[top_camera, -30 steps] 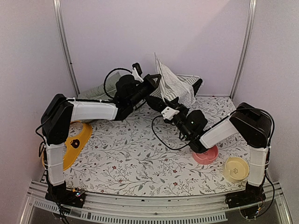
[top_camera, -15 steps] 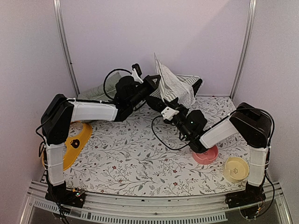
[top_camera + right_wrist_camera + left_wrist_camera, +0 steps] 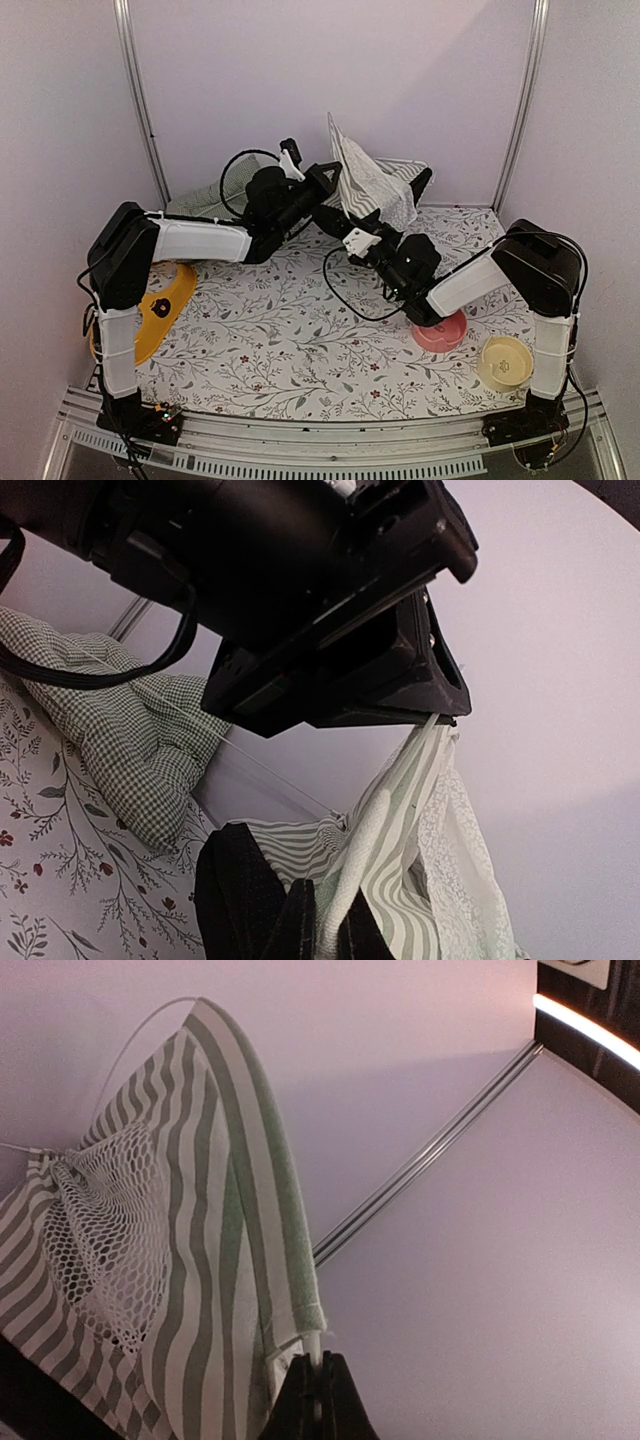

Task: Set up the pet tent
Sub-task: Insert the tent pole into the pole socket of the pet tent.

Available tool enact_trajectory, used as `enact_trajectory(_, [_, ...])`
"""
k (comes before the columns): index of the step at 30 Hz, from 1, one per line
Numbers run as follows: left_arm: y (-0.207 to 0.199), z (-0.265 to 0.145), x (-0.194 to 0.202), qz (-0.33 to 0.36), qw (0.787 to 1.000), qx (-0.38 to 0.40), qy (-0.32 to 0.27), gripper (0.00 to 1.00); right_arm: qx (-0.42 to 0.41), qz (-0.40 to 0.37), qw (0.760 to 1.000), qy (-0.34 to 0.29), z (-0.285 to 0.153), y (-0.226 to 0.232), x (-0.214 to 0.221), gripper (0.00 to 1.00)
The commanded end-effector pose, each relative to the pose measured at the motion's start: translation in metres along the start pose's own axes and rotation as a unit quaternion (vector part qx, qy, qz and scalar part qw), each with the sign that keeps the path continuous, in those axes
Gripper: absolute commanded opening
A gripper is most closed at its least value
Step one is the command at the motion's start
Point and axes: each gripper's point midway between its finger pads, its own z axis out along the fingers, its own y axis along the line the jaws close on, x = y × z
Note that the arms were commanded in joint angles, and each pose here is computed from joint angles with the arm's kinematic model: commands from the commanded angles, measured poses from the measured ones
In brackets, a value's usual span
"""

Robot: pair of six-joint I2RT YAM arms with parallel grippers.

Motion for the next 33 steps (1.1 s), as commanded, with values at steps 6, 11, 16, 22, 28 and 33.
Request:
enact_trajectory(6, [-0.023,-0.015,-0.089,0.033,0.989,0.035,-0.140,0.00,-0.073,0.007,0.997,0.004,-0.006,0.041,-0.001,0.00])
enact_trajectory(11, [-0.025,-0.019,-0.084,0.044,0.987,0.048,-0.144,0.00,-0.073,0.012,0.997,0.006,-0.005,0.040,-0.001,0.00])
enact_trajectory(16, [-0.025,-0.019,-0.079,0.052,0.987,0.049,-0.143,0.00,-0.074,0.026,0.997,0.007,-0.004,0.037,-0.003,0.00])
enact_trajectory(22, [-0.027,-0.017,-0.077,0.056,0.986,0.051,-0.146,0.00,-0.087,0.053,0.995,-0.002,-0.005,0.033,-0.008,0.00])
enact_trajectory(28, [-0.031,-0.016,-0.074,0.065,0.985,0.048,-0.150,0.00,-0.144,0.088,0.984,-0.051,-0.018,0.032,-0.025,0.00])
enact_trajectory(33, [-0.034,-0.016,-0.076,0.061,0.985,0.042,-0.158,0.00,-0.198,0.113,0.970,-0.084,-0.027,0.034,-0.039,0.00])
